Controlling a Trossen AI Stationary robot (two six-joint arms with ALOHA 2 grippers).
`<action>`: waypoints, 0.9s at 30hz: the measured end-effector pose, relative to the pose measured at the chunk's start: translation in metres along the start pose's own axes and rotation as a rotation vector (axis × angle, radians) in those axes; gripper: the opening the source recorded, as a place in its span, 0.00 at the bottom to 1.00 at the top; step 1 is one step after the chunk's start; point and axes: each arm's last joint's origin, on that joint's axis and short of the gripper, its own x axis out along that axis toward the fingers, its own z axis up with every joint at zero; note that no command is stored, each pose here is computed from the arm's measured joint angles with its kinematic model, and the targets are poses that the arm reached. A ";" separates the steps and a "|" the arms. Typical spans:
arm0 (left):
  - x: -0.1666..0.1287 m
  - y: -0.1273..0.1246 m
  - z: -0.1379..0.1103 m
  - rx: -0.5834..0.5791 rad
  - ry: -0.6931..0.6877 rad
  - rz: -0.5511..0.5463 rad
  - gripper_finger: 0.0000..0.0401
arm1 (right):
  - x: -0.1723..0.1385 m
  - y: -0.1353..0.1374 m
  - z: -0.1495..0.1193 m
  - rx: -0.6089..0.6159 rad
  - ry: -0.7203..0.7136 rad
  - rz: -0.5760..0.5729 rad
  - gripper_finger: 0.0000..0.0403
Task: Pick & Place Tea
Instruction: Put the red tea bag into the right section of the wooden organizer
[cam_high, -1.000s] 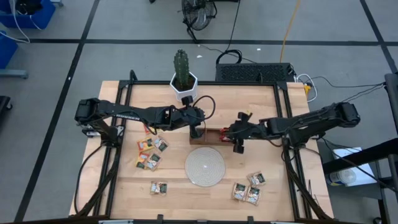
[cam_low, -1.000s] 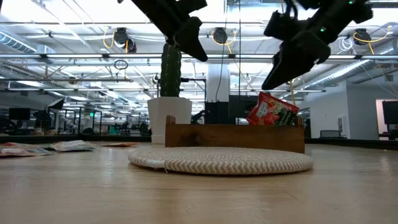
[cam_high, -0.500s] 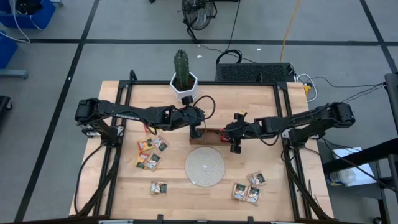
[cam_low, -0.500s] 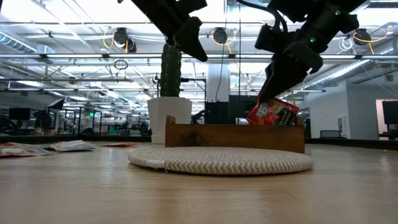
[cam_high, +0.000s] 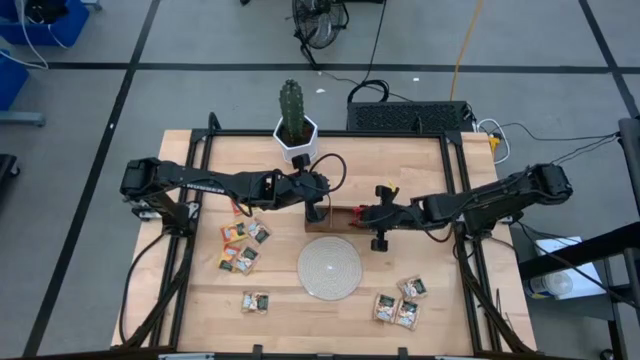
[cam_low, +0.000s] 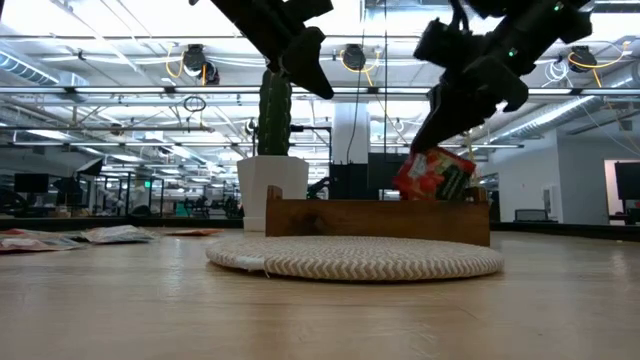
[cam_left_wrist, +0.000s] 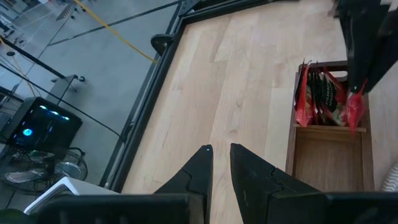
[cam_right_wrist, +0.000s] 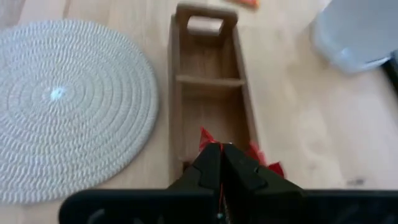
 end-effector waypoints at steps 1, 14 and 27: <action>0.000 0.000 0.000 0.000 0.000 0.000 0.16 | -0.001 0.002 0.001 0.000 -0.012 -0.014 0.00; 0.000 0.000 0.000 0.000 0.000 0.000 0.16 | 0.000 0.019 -0.041 0.125 -0.287 -0.117 0.00; 0.000 0.000 0.000 -0.016 -0.005 0.001 0.16 | -0.003 0.011 -0.093 0.258 -0.524 -0.095 0.00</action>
